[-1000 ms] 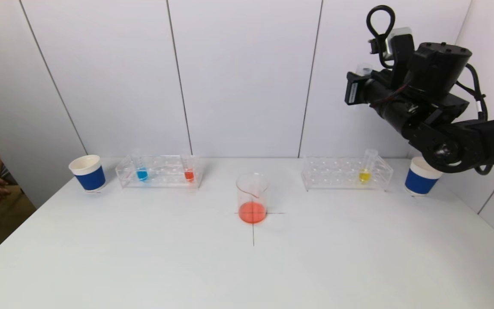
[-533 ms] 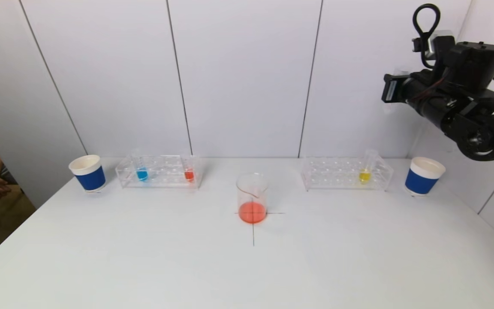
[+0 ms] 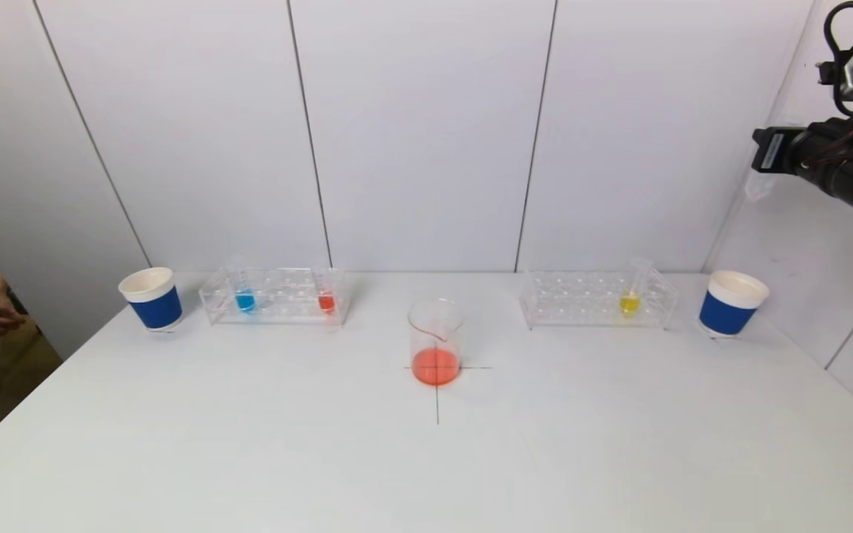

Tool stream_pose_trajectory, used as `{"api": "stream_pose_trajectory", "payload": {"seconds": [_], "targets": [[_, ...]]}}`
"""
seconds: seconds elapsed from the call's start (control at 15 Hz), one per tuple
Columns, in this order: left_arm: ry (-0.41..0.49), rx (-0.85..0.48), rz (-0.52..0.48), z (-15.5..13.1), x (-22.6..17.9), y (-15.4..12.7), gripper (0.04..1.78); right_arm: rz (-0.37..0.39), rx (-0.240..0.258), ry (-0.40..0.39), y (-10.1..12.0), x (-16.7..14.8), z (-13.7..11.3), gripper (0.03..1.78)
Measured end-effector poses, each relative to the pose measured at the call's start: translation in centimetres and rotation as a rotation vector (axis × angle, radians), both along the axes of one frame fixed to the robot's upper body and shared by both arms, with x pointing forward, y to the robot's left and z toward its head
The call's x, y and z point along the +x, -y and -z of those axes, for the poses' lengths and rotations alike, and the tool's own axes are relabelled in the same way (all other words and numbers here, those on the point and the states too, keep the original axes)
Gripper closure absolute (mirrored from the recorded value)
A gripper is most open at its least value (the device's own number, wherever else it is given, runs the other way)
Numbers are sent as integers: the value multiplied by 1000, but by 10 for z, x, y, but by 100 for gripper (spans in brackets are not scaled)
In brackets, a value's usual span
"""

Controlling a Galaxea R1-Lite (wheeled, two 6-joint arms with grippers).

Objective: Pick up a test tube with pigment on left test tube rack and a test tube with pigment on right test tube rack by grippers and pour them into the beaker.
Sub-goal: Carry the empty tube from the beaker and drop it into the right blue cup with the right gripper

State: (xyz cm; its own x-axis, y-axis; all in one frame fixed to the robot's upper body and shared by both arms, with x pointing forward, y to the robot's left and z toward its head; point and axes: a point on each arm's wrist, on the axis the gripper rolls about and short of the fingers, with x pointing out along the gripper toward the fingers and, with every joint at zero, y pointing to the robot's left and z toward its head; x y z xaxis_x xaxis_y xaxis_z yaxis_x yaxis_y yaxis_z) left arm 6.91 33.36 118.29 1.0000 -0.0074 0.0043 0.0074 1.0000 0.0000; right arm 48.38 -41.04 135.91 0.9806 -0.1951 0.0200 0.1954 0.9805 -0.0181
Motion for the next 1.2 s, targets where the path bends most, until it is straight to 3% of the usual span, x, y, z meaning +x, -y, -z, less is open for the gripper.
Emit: {"api": "stream_pose_trajectory", "payload": {"seconds": [0.2, 0.4, 0.93, 1.2], "targets": [[0, 0, 0, 0, 0, 0, 6, 33, 4, -12, 26, -2, 5, 130], [0, 0, 0, 0, 0, 0, 6, 44, 11, -34, 36, 2, 17, 130], [0, 0, 0, 0, 0, 0, 6, 41, 39, -137, 43, 19, 64, 130], [0, 0, 0, 0, 0, 0, 6, 35, 28, -97, 43, 27, 88, 130]]}}
